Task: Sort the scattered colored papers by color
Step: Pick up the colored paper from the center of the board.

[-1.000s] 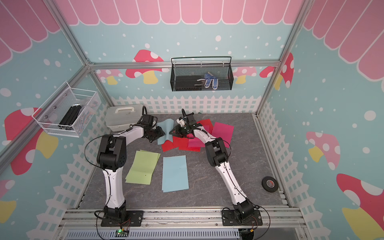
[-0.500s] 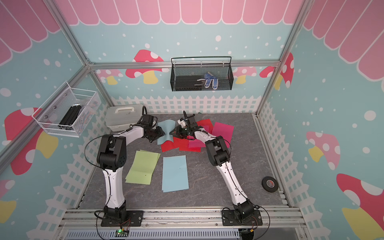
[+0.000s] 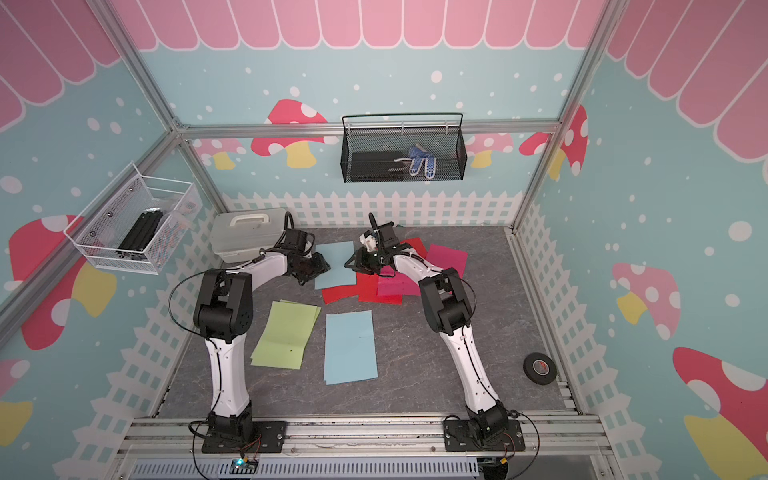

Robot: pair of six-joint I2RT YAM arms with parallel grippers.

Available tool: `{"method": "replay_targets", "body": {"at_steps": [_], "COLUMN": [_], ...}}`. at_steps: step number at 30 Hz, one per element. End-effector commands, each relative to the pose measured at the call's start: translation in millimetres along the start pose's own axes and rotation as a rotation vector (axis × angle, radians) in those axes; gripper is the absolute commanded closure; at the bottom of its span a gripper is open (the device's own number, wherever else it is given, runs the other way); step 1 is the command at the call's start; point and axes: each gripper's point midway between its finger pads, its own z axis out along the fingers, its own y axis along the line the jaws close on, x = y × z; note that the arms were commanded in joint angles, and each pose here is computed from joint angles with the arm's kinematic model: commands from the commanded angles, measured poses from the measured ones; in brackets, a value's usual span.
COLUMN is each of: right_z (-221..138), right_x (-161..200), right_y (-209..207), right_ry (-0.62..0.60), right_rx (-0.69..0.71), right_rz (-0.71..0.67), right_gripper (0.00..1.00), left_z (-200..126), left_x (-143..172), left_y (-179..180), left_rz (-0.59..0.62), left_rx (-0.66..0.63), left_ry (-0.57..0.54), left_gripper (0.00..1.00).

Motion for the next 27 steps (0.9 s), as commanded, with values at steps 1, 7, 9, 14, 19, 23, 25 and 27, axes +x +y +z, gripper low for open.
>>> {"method": "replay_targets", "body": {"at_steps": [1, 7, 9, 14, 19, 23, 25, 27], "right_z": [-9.1, -8.6, -5.2, 2.4, 9.6, 13.9, 15.4, 15.0], "right_x": [13.6, 10.8, 12.2, 19.5, 18.8, 19.2, 20.8, 20.9], "right_y": [-0.8, -14.7, -19.8, -32.5, -43.8, -54.0, -59.2, -64.4], "right_ry": [0.009, -0.002, 0.009, 0.035, 0.049, 0.066, 0.080, 0.087], "right_rx": [0.051, 0.096, 0.109, 0.135, 0.158, 0.192, 0.213, 0.241], "right_rz": [0.029, 0.052, 0.063, 0.082, 0.085, 0.085, 0.083, 0.078], "right_gripper": [0.59, 0.58, 0.58, 0.58, 0.58, 0.58, 0.58, 0.58], "left_z": [28.8, 28.8, 28.8, 28.7, 29.2, 29.3, 29.2, 29.3], "left_x": [61.1, 60.9, 60.2, 60.7, 61.4, 62.1, 62.6, 62.7], "left_y": [43.0, 41.3, 41.1, 39.8, 39.8, 39.8, 39.6, 40.0], "left_rz": [-0.064, -0.066, -0.067, -0.065, -0.068, -0.068, -0.067, -0.067], "left_rx": [-0.111, -0.102, -0.100, -0.098, -0.095, -0.094, -0.095, -0.096], "left_ry": [0.197, 0.197, 0.196, 0.197, 0.201, 0.202, 0.203, 0.203], "left_gripper": [0.45, 0.44, 0.44, 0.44, 0.45, 0.44, 0.44, 0.44]}}
